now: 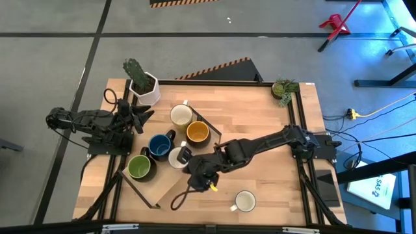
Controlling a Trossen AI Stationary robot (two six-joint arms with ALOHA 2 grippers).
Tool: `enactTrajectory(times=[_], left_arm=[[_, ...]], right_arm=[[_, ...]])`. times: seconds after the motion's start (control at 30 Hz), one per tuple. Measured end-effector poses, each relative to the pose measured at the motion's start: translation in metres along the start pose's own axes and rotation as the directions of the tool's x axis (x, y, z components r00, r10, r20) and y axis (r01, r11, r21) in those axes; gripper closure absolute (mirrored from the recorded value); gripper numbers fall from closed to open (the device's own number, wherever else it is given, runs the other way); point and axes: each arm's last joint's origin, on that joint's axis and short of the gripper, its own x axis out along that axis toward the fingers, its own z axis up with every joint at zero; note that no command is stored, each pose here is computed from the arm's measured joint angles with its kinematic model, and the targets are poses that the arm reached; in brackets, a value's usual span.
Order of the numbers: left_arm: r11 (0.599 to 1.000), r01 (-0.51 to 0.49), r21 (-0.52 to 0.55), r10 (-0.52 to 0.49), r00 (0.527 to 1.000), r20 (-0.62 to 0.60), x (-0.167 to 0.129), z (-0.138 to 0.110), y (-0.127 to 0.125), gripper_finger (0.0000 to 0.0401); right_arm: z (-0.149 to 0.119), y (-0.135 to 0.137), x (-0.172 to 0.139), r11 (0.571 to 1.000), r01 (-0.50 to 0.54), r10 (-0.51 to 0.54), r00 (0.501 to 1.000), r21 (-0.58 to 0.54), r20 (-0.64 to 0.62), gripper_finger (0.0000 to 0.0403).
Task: Place coffee mugs
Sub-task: Put the top blue white mug on the shelf, then put the blue white mug on the shelf
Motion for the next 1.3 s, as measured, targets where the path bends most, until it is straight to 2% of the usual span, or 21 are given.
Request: enactTrajectory(times=[0.4,0.53,0.63,0.7,0.77,0.83,0.9,1.0,1.07,1.13,1.23,1.3], left_arm=[[1.000,0.000,0.001,0.000,1.000,0.000,0.000,0.000,0.000,0.0213],[1.000,0.000,0.001,0.000,1.000,0.000,0.000,0.000,0.000,0.0213],[1.000,0.000,-0.001,0.000,1.000,0.000,0.000,0.000,0.000,0.0213],[1.000,0.000,-0.001,0.000,1.000,0.000,0.000,0.000,0.000,0.0213],[1.000,0.000,-0.002,0.000,1.000,0.000,0.000,0.000,0.000,0.0213],[1.000,0.000,-0.002,0.000,1.000,0.001,0.000,0.000,0.000,0.0213],[1.000,0.000,-0.004,0.000,1.000,0.000,0.000,0.000,0.000,0.0213],[1.000,0.000,-0.004,0.000,1.000,0.001,0.000,0.000,0.000,0.0213],[1.000,0.001,-0.004,-0.001,1.000,0.000,0.000,0.000,0.000,0.0213],[1.000,0.001,-0.005,-0.001,1.000,0.001,0.000,0.000,0.000,0.0213],[1.000,0.001,-0.005,-0.001,1.000,0.001,0.000,0.000,0.000,0.0213],[1.000,0.005,-0.005,-0.005,1.000,-0.002,0.000,0.000,0.000,0.0213]], right_arm=[[-0.012,0.000,0.000,0.998,0.028,-0.018,0.989,0.065,-0.147,0.0402],[-0.016,0.006,-0.001,0.987,-0.011,0.041,0.983,0.161,-0.180,0.0402],[-0.017,0.019,-0.004,0.960,-0.131,0.181,0.965,0.248,-0.189,0.0402],[-0.018,0.033,-0.009,0.919,-0.223,0.302,0.928,0.325,-0.219,0.0402],[-0.017,0.049,-0.016,0.861,-0.303,0.427,0.867,0.409,-0.257,0.0402],[-0.013,0.064,-0.025,0.810,-0.337,0.512,0.806,0.480,-0.298,0.0402],[-0.004,0.080,-0.030,0.766,-0.368,0.571,0.766,0.527,-0.296,0.0402],[0.017,0.100,-0.040,0.694,-0.392,0.620,0.752,0.603,-0.225,0.0389],[0.030,0.108,-0.046,0.640,-0.377,0.623,0.765,0.669,-0.165,0.0365],[0.037,0.118,-0.051,0.582,-0.362,0.652,0.743,0.729,-0.152,0.0332],[0.041,0.127,-0.055,0.526,-0.297,0.671,0.721,0.797,-0.173,0.0273],[0.044,0.134,-0.059,0.517,-0.239,0.662,0.720,0.822,-0.207,0.0241]])
